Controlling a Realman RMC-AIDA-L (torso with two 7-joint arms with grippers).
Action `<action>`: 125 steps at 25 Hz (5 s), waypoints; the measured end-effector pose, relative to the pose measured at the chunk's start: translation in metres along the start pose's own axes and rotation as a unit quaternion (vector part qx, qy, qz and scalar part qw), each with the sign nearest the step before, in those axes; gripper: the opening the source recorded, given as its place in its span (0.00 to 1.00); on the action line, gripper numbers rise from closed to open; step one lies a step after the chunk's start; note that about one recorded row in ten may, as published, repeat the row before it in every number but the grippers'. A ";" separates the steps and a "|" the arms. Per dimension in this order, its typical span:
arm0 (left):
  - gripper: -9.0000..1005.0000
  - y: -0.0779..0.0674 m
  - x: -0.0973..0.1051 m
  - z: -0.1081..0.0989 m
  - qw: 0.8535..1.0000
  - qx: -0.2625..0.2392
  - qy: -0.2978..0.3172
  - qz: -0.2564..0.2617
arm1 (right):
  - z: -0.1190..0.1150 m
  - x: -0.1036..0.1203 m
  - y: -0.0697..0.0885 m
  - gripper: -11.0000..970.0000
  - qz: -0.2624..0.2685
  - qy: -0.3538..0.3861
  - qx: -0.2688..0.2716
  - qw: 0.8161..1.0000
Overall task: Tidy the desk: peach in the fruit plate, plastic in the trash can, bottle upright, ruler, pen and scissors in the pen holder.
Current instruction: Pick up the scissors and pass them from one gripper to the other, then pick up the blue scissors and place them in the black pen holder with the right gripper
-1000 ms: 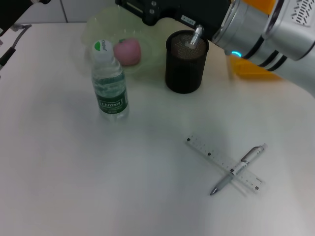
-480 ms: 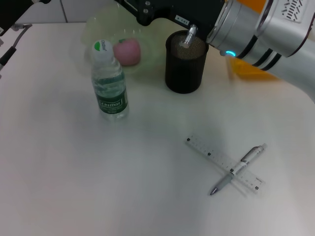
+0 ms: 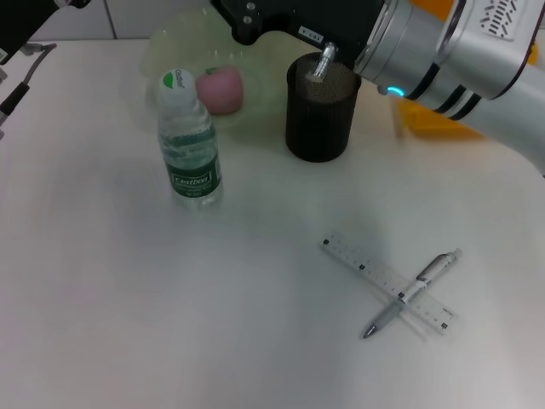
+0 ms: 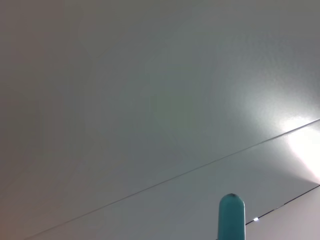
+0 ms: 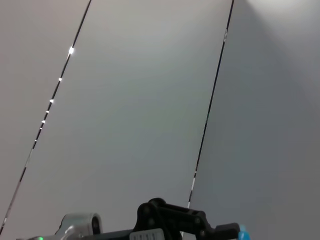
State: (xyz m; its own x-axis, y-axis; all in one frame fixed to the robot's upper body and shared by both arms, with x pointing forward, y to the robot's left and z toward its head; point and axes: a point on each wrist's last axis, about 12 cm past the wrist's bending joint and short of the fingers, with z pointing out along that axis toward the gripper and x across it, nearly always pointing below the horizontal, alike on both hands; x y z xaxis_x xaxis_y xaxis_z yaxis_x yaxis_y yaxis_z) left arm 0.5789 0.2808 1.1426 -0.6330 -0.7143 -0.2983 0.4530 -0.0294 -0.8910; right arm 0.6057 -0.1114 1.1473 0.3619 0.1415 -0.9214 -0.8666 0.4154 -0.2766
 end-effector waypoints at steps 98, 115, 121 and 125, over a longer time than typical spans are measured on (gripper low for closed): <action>0.41 -0.006 -0.009 -0.043 0.994 -0.043 0.058 0.085 | -0.095 -0.164 -0.068 0.11 0.127 0.423 0.103 0.891; 0.47 -0.056 -0.034 -0.084 0.891 -0.052 0.167 0.419 | -0.102 -0.156 -0.064 0.12 0.183 0.434 0.106 0.876; 0.50 -0.056 -0.030 -0.087 0.885 -0.049 0.194 0.421 | -0.099 -0.164 -0.070 0.12 0.204 0.463 0.118 0.854; 0.50 -0.059 -0.029 -0.084 0.876 -0.034 0.226 0.424 | -0.094 -0.168 -0.078 0.13 0.214 0.492 0.130 0.834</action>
State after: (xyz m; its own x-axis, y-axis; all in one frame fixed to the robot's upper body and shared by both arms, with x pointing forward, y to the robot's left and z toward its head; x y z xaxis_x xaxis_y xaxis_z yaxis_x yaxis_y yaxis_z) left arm 0.5180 0.3620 1.1749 -0.2774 -0.1083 -0.9546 0.8521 0.4314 -0.2965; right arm 0.5801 -0.2520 1.2983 -0.5292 -0.4259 -0.7339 -0.6937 0.7152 0.0852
